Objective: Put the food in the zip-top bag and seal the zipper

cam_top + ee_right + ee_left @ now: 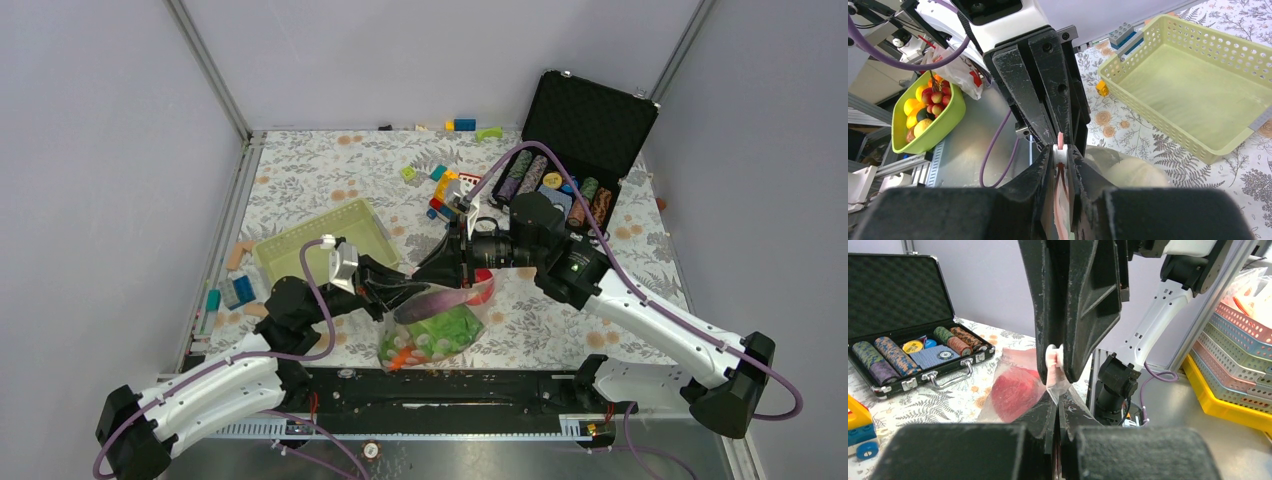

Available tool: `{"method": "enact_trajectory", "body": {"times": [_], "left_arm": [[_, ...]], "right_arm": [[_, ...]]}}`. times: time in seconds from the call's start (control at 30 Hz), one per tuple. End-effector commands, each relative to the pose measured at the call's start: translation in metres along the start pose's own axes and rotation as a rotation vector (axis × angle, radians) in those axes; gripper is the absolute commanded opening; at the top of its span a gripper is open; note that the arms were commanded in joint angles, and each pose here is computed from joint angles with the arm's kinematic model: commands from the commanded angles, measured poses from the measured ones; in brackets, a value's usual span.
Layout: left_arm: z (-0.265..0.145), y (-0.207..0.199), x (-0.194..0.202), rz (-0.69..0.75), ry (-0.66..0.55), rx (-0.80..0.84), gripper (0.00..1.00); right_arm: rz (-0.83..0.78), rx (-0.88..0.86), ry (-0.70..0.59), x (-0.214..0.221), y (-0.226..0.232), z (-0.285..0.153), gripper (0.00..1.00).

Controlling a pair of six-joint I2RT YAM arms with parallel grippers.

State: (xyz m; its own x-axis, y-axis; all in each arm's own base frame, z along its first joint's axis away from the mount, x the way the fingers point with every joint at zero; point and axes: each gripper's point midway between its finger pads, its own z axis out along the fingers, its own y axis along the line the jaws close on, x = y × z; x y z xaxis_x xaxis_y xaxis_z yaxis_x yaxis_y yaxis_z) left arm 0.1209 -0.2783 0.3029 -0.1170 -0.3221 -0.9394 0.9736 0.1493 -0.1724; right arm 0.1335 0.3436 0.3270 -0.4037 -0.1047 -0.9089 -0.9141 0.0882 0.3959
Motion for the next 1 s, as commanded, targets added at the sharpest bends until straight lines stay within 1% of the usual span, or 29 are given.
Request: {"method": "enact_trajectory", "body": {"times": [0.0, 0.1, 0.2, 0.27, 0.4, 0.53, 0.57, 0.67, 0.7, 0.77, 0.8, 0.83, 0.87, 0.9, 0.97], "left_arm": [[0.001, 0.004, -0.044, 0.005, -0.151, -0.073, 0.00], [-0.004, 0.015, -0.049, -0.024, -0.190, -0.147, 0.00], [-0.015, 0.024, -0.051, -0.024, -0.251, -0.211, 0.00], [-0.020, 0.020, -0.052, -0.013, -0.275, -0.197, 0.00], [-0.021, 0.010, -0.055, -0.006, -0.280, -0.148, 0.00], [-0.022, 0.014, -0.055, -0.012, -0.287, -0.171, 0.00], [-0.022, 0.012, -0.054, -0.009, -0.282, -0.162, 0.00], [-0.015, -0.009, -0.049, 0.043, -0.210, -0.036, 0.00], [-0.011, -0.011, -0.038, 0.059, -0.138, -0.008, 0.00], [-0.004, -0.019, -0.030, 0.078, -0.035, 0.051, 0.01], [-0.001, -0.019, -0.027, 0.082, 0.010, 0.062, 0.16], [0.001, -0.019, -0.026, 0.087, 0.048, 0.066, 0.38], [0.003, -0.019, -0.025, 0.091, 0.072, 0.073, 0.53], [0.005, -0.017, -0.026, 0.096, 0.088, 0.068, 0.57], [0.008, -0.012, -0.025, 0.097, 0.099, 0.048, 0.56]], "right_arm": [[-0.012, 0.029, 0.003, 0.002, -0.005, -0.004, 0.06], [-0.006, 0.078, 0.029, 0.012, -0.016, -0.005, 0.06], [-0.010, 0.088, 0.037, 0.018, -0.018, -0.006, 0.06], [-0.012, 0.097, 0.040, 0.020, -0.021, -0.006, 0.07], [-0.013, 0.129, 0.045, 0.023, -0.029, -0.004, 0.07], [-0.006, 0.127, 0.058, 0.028, -0.031, -0.002, 0.06], [-0.008, 0.132, 0.056, 0.028, -0.032, -0.003, 0.06], [-0.035, 0.137, 0.043, 0.022, -0.031, -0.005, 0.05], [-0.048, 0.130, 0.029, 0.015, -0.028, -0.006, 0.02], [-0.072, 0.099, 0.016, 0.002, -0.019, -0.006, 0.00], [-0.086, 0.076, 0.014, -0.004, -0.013, -0.007, 0.00], [-0.097, 0.052, 0.021, -0.008, -0.007, -0.007, 0.00], [-0.113, 0.027, 0.025, -0.013, 0.000, -0.008, 0.00], [-0.121, 0.010, 0.030, -0.017, 0.004, -0.009, 0.00], [-0.133, -0.022, 0.055, -0.019, 0.013, -0.012, 0.00]]}}
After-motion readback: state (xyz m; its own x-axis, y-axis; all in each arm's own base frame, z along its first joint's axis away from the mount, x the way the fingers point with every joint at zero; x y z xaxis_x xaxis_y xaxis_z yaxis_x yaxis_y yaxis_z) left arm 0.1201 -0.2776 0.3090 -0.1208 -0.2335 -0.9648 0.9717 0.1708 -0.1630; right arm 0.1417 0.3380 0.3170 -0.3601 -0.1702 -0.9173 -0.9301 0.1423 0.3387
